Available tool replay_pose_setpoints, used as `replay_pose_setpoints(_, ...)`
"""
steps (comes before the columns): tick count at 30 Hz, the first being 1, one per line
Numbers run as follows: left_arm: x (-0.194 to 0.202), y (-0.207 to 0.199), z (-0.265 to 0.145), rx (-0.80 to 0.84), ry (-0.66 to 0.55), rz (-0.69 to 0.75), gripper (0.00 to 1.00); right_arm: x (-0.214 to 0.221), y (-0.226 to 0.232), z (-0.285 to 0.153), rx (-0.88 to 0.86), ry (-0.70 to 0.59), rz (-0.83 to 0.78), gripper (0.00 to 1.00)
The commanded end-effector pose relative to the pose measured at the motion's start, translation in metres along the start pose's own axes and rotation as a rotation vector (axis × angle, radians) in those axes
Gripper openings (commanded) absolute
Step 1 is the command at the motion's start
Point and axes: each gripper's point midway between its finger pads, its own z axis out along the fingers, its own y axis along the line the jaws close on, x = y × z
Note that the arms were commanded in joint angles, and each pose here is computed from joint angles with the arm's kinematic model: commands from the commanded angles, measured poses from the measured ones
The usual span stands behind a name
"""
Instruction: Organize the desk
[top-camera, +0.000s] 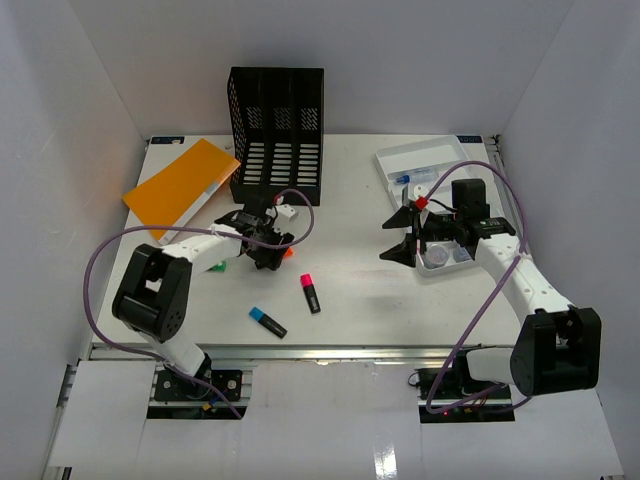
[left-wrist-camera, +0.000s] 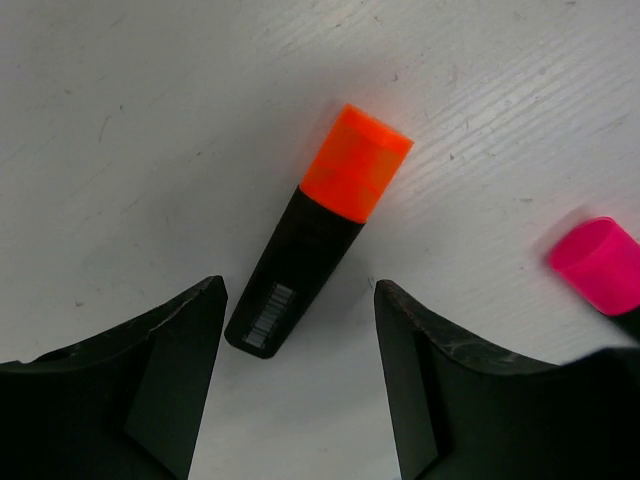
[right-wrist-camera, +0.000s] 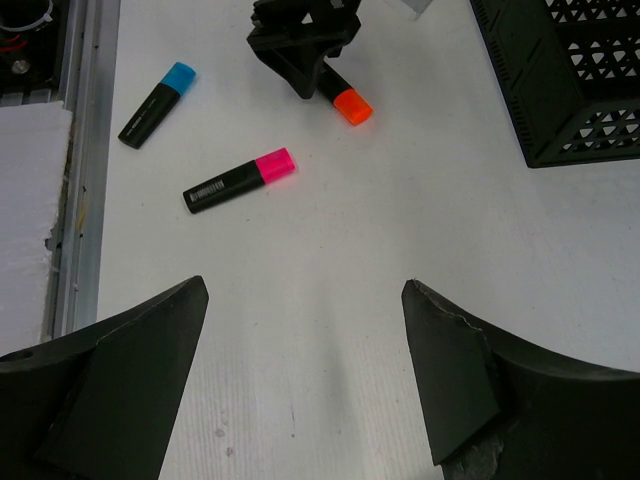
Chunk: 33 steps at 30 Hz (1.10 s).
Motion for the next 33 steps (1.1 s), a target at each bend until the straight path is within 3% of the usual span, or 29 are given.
replay_pose_setpoints(1, -0.022, 0.007, 0.007, 0.013, -0.035, 0.123, 0.69, -0.005, 0.007, -0.001, -0.031, -0.017, -0.024, 0.85)
replay_pose_setpoints(7, -0.016, 0.004, 0.016, 0.036, -0.020, 0.149, 0.62, -0.003, 0.006, -0.002, -0.026, -0.009, -0.023, 0.84)
replay_pose_setpoints(12, -0.015, -0.005, 0.009, 0.067, -0.044, 0.113, 0.51, 0.002, 0.003, 0.000, -0.022, 0.004, -0.008, 0.83)
replay_pose_setpoints(14, -0.017, -0.006, 0.006, 0.068, -0.057, 0.098, 0.45, 0.004, 0.003, 0.000, -0.025, 0.007, 0.009, 0.81)
replay_pose_setpoints(17, -0.021, -0.008, 0.003, 0.067, -0.071, 0.058, 0.26, 0.002, 0.005, 0.001, -0.044, -0.003, 0.023, 0.79)
replay_pose_setpoints(20, -0.031, -0.012, -0.003, 0.084, -0.106, 0.022, 0.18, 0.001, 0.016, 0.001, -0.090, -0.028, 0.007, 0.79)
replay_pose_setpoints(24, -0.049, -0.027, -0.017, 0.164, -0.173, -0.021, 0.11, 0.007, 0.064, 0.002, -0.250, -0.063, -0.164, 0.85)
replay_pose_setpoints(27, -0.062, -0.052, -0.033, 0.300, -0.223, -0.048, 0.11, 0.015, 0.090, 0.008, -0.341, -0.081, -0.461, 0.88)
replay_pose_setpoints(29, -0.067, -0.065, -0.042, 0.378, -0.237, -0.079, 0.11, 0.023, 0.097, 0.016, -0.368, -0.037, -0.511, 0.89)
replay_pose_setpoints(30, -0.070, -0.078, -0.051, 0.458, -0.249, -0.080, 0.11, 0.019, 0.090, 0.031, -0.365, -0.026, -0.629, 0.89)
replay_pose_setpoints(33, -0.072, -0.104, -0.066, 0.621, -0.249, -0.118, 0.11, 0.030, 0.079, 0.049, -0.276, 0.144, -0.809, 0.90)
